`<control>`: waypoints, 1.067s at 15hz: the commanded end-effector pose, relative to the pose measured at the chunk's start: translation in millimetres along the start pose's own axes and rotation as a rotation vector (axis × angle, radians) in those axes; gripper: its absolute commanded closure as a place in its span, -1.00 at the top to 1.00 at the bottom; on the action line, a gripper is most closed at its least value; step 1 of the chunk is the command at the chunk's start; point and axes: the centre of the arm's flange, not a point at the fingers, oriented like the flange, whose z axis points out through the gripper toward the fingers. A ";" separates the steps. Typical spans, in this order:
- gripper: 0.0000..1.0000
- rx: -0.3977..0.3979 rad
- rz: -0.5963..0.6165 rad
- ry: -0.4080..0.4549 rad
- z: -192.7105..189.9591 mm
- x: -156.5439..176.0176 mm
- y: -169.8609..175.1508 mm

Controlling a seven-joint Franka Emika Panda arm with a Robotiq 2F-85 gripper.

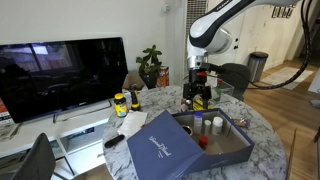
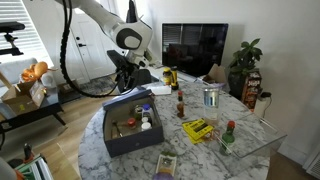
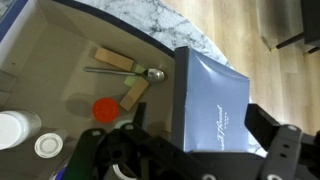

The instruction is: Move the box lid backwards

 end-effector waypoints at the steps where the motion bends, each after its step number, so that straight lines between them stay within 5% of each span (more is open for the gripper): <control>1: 1.00 -0.001 -0.008 0.003 -1.3 -1.7 -4.9; 7: 1.00 0.103 -0.150 0.134 26.9 53.2 10.4; 14: 0.99 0.101 -0.258 0.160 80.7 98.4 22.4; 16: 0.73 0.102 -0.267 0.154 89.5 105.2 20.7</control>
